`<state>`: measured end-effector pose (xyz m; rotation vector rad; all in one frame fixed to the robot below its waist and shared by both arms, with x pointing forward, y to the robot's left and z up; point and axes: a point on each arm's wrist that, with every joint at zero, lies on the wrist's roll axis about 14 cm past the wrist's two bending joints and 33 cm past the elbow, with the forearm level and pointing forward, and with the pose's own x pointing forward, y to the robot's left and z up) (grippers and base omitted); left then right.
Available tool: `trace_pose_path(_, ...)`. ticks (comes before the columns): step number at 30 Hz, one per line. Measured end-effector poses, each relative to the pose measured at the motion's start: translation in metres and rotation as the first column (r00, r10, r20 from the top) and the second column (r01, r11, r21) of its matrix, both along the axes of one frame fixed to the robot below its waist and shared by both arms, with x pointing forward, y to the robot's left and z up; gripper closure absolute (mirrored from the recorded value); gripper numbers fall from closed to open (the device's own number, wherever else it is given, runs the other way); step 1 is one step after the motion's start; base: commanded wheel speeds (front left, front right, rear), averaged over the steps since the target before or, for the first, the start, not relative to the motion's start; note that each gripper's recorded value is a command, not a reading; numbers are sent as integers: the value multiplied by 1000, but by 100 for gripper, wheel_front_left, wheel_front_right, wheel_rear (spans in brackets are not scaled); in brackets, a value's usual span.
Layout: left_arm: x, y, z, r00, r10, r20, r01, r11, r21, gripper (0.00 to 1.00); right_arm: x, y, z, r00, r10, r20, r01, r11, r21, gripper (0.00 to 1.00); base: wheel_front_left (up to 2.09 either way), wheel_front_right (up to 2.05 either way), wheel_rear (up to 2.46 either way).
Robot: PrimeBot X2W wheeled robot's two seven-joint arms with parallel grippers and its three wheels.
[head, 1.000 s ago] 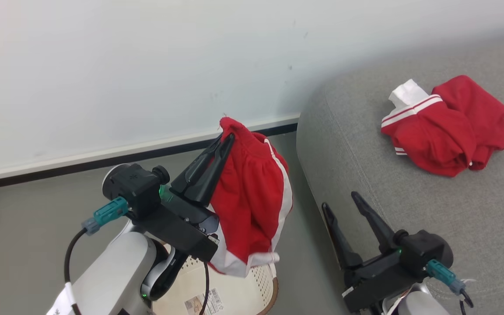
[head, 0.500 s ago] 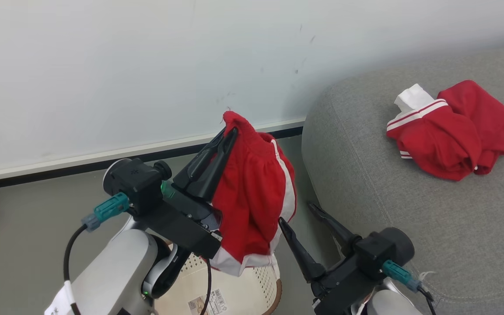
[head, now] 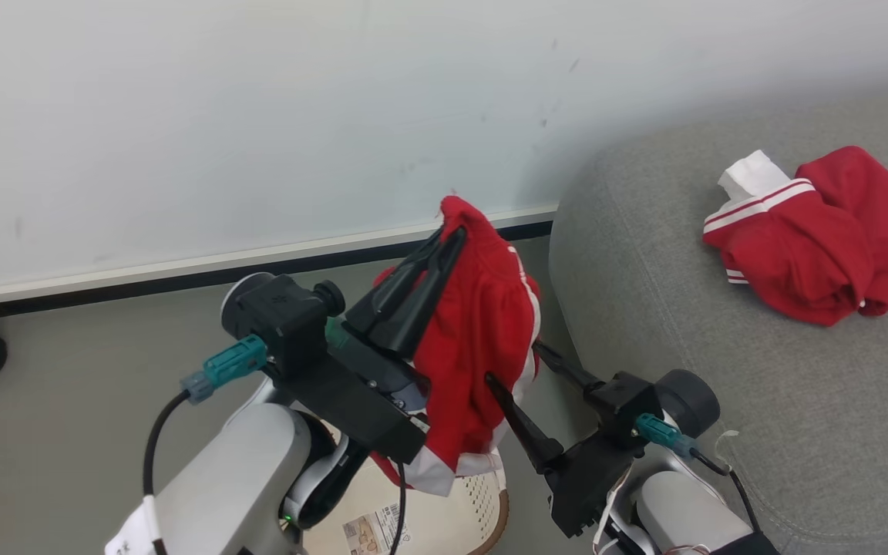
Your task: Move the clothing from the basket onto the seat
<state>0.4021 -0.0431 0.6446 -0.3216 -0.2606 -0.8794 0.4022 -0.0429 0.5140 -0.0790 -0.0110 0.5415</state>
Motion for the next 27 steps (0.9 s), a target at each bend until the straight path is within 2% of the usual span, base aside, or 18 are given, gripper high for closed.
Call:
trace_pose_path(7, -8, -2, 3, 1000, -11, -1, 11, 1000, 1, 100, 3, 16, -18, 997, 56, -58, -60, 996, -67, 0, 0, 0, 0)
trace_pose_path(14, -11, 5, 4, 1000, 1, 0, -1, 1000, 13, 100, 13, 33, -18, 992, 113, -60, -120, 986, -117, 0, 0, 0, 0)
trace_pose_path(15, -11, 6, 4, 1000, 4, 0, -4, 1000, 13, 100, 14, 35, -18, 991, 120, -59, -127, 984, -125, 5, 0, 0, 0)
trace_pose_path(16, -10, 8, 3, 1000, 8, -1, -8, 1000, 13, 100, 15, 37, -18, 990, 128, -58, -134, 982, -133, 35, 0, 0, 0)
trace_pose_path(17, -10, 9, 3, 1000, 12, -2, -12, 1000, 13, 100, 16, 39, -17, 989, 134, -55, -141, 981, -135, 53, 0, 0, 0)
trace_pose_path(18, -10, 10, 3, 1000, 14, -3, -14, 1000, 14, 100, 18, 41, -16, 989, 138, -53, -144, 980, -134, 96, 0, 0, 0)
trace_pose_path(19, -10, 12, 3, 1000, 19, -3, -19, 1000, 17, 100, 19, 42, -15, 988, 143, -53, -149, 979, -137, 100, 0, 0, 0)
trace_pose_path(27, -5, 24, -5, 999, 51, -15, -50, 998, 40, 100, 16, 53, -7, 983, 178, -37, -181, 978, -98, 100, 0, 0, 0)
